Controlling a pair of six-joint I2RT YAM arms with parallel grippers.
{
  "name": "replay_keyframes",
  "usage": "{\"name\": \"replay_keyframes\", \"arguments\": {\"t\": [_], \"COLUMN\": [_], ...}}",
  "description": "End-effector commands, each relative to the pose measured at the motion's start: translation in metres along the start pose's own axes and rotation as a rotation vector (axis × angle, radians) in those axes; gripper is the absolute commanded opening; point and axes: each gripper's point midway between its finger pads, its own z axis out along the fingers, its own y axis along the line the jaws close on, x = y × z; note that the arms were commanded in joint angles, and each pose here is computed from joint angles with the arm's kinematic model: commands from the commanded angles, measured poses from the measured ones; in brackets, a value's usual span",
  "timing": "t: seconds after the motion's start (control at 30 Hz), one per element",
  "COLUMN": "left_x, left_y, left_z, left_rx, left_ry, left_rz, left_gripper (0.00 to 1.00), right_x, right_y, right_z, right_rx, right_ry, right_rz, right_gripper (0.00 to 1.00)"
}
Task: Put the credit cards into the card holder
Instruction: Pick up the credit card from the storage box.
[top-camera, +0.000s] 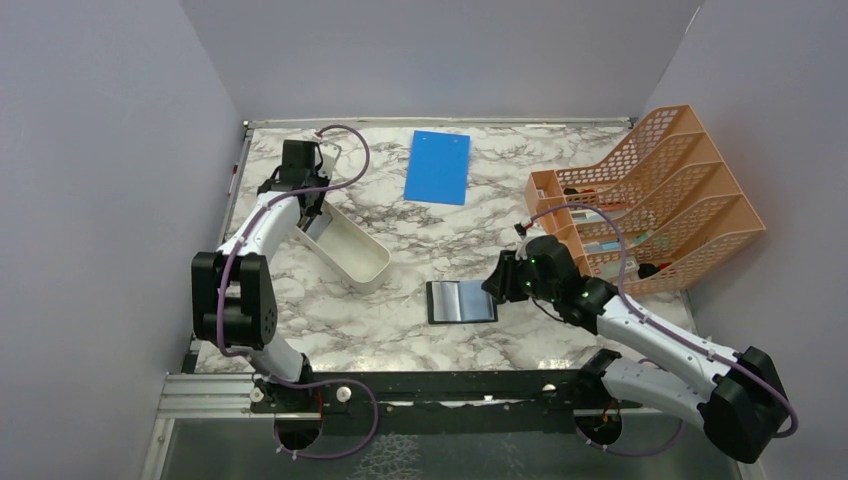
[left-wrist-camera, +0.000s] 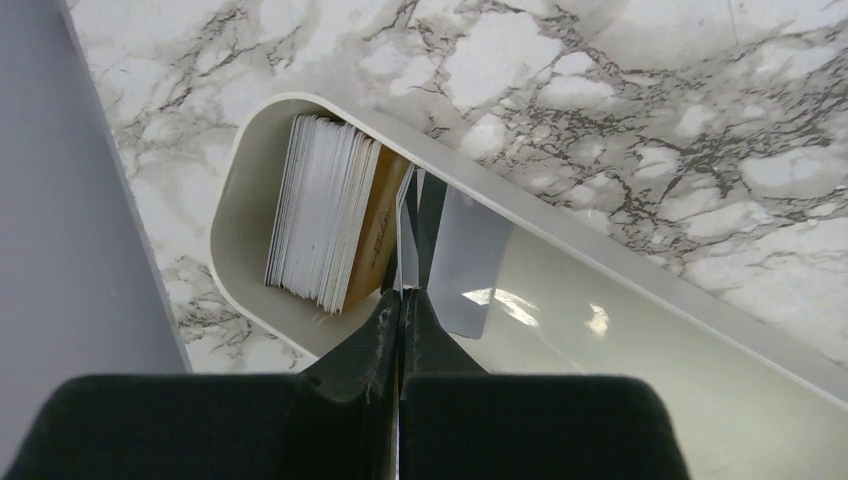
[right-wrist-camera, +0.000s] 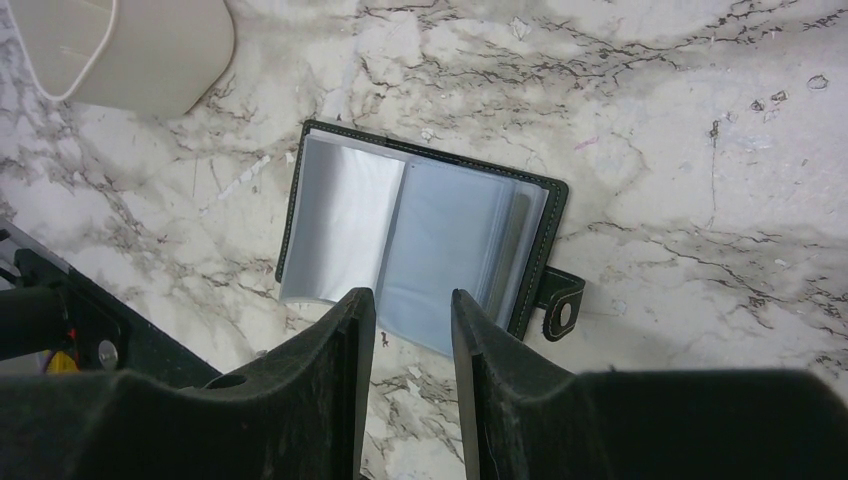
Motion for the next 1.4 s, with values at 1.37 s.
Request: {"name": "replay_keyframes", "arguments": {"t": [1.37], "left_x": [-0.028], "left_y": [0.009], "left_z": [0.005], "left_rx": [0.015], "left_ry": [-0.023], "left_rz": [0.005], "left_gripper": [0.00], "right_x": [0.003], "right_y": [0.005], "right_z": [0.002], "right_rx": [-0.026], "right_ry": [0.021], "right_rz": [0.001], "right_gripper": [0.40]}}
